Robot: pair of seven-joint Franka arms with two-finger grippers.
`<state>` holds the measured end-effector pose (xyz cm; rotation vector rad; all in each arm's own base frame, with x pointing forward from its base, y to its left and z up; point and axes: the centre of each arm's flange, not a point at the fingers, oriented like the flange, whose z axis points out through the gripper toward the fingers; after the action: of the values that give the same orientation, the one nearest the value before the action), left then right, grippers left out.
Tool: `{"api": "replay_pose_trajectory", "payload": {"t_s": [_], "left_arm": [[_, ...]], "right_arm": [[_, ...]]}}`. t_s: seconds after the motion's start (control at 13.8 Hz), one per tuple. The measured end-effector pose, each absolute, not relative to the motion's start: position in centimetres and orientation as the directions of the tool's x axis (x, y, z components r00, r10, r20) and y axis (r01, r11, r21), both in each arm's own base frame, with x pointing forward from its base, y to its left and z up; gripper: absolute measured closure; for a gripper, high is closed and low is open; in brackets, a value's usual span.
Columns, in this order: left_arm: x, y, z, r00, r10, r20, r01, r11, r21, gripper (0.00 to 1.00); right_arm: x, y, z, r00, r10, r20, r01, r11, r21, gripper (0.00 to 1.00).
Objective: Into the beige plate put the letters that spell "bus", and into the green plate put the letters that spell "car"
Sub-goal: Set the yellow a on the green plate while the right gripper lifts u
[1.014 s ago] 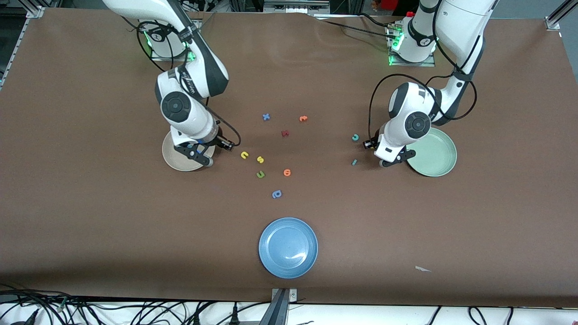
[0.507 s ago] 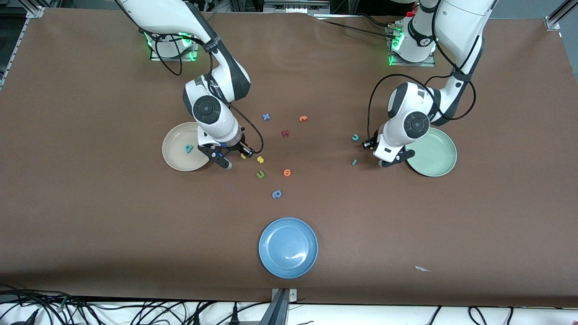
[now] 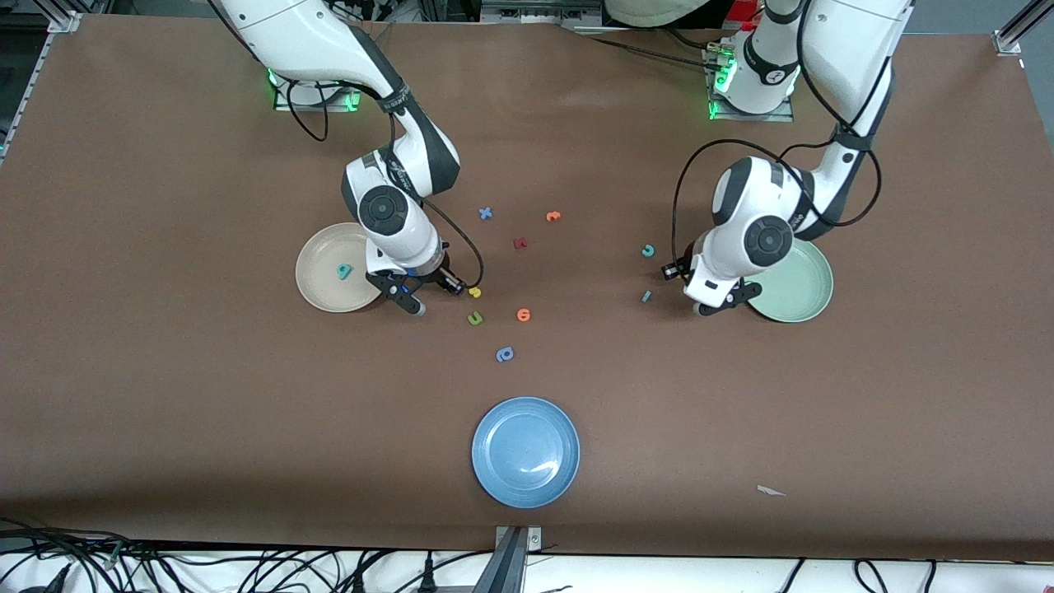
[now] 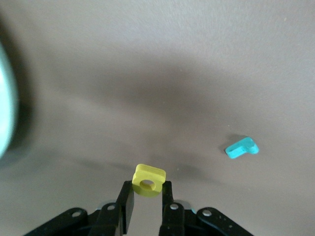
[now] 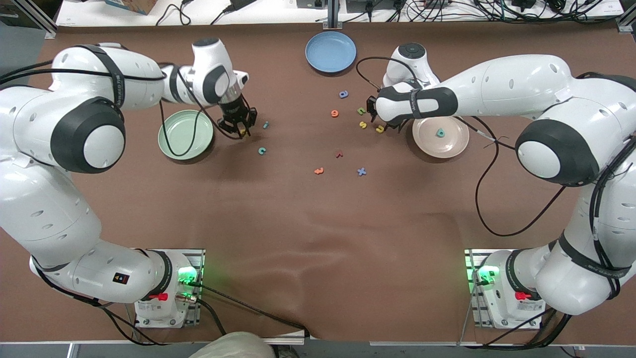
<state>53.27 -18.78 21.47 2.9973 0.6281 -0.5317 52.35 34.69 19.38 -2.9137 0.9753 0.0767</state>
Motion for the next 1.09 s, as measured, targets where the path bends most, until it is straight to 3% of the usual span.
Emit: {"api": "replay_pose_trajectory", "payload": {"t_s": [0.22,0.51,0.65,1.01,1.09], "left_arm": [[56.1,-12.9,24.8,0.84,0.355,-0.411,0.368,-0.928,-0.049,0.73],[56.7,-1.2,24.9,0.857,0.275,-0.435,0.265,-0.96,-0.087,0.73],[56.1,2.9,23.8,0.855,0.251,-0.453,0.228,-0.968,-0.106,0.73],[55.2,4.7,18.0,0.83,0.245,-0.502,0.21,-0.97,-0.125,0.73],[55.1,4.7,17.3,0.826,0.244,-0.508,0.21,-0.97,-0.124,0.73]], "right_arm": [[52.3,34.6,18.5,0.797,-0.6,-0.068,-0.604,-0.796,-0.046,0.43],[52.2,34.5,17.4,0.796,-0.602,-0.067,-0.605,-0.795,-0.04,0.46],[52.2,34.5,17.5,0.796,-0.602,-0.066,-0.605,-0.795,-0.042,0.57],[52.1,34.4,17.6,0.796,-0.602,-0.067,-0.605,-0.795,-0.04,0.63],[52.1,34.4,17.8,0.796,-0.602,-0.066,-0.605,-0.795,-0.043,0.71]]}}
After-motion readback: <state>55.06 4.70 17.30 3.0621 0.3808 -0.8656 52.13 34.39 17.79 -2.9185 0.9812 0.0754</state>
